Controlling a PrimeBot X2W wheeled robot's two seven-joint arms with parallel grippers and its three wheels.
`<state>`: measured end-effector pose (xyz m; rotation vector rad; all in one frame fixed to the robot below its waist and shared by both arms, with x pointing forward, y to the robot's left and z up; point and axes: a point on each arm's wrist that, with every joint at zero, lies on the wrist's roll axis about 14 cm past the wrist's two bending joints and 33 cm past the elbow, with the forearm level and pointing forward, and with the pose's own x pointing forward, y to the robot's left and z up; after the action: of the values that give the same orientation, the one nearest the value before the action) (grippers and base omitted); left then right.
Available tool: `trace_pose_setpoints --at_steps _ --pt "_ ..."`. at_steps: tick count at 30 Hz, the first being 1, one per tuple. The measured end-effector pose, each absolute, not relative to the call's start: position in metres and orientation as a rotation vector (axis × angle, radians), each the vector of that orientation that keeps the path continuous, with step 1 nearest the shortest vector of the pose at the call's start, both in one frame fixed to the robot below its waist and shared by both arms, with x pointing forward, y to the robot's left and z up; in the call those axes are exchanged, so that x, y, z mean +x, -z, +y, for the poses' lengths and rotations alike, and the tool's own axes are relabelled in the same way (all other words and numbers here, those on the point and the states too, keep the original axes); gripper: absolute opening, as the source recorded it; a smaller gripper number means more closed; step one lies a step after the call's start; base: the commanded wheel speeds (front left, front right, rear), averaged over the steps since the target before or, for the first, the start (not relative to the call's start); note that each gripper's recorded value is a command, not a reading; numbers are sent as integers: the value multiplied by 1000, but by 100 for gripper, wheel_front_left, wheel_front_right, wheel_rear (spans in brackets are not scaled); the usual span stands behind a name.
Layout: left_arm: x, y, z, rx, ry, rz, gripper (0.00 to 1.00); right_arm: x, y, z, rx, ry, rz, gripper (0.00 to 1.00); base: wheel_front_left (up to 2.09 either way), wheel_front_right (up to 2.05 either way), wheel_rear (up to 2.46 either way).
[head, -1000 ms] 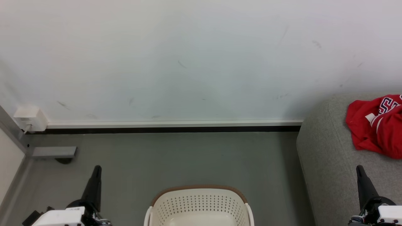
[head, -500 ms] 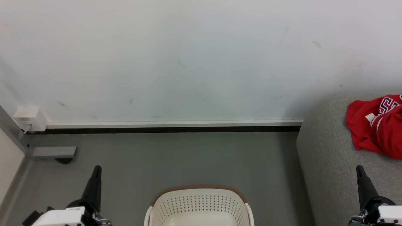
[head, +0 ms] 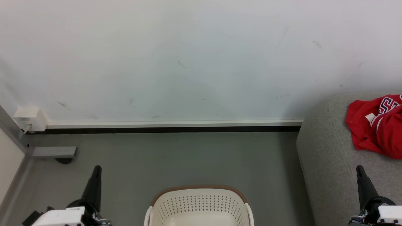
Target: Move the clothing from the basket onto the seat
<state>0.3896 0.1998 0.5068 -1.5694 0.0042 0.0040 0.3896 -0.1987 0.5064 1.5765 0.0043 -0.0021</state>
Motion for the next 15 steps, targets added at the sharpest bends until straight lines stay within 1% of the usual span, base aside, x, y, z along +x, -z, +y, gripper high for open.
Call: trace_pose_setpoints --at_steps 15 --pt "390 -507 200 -1569 -4 4 0 390 -506 -199 1576 2 4 0 0 0 0"
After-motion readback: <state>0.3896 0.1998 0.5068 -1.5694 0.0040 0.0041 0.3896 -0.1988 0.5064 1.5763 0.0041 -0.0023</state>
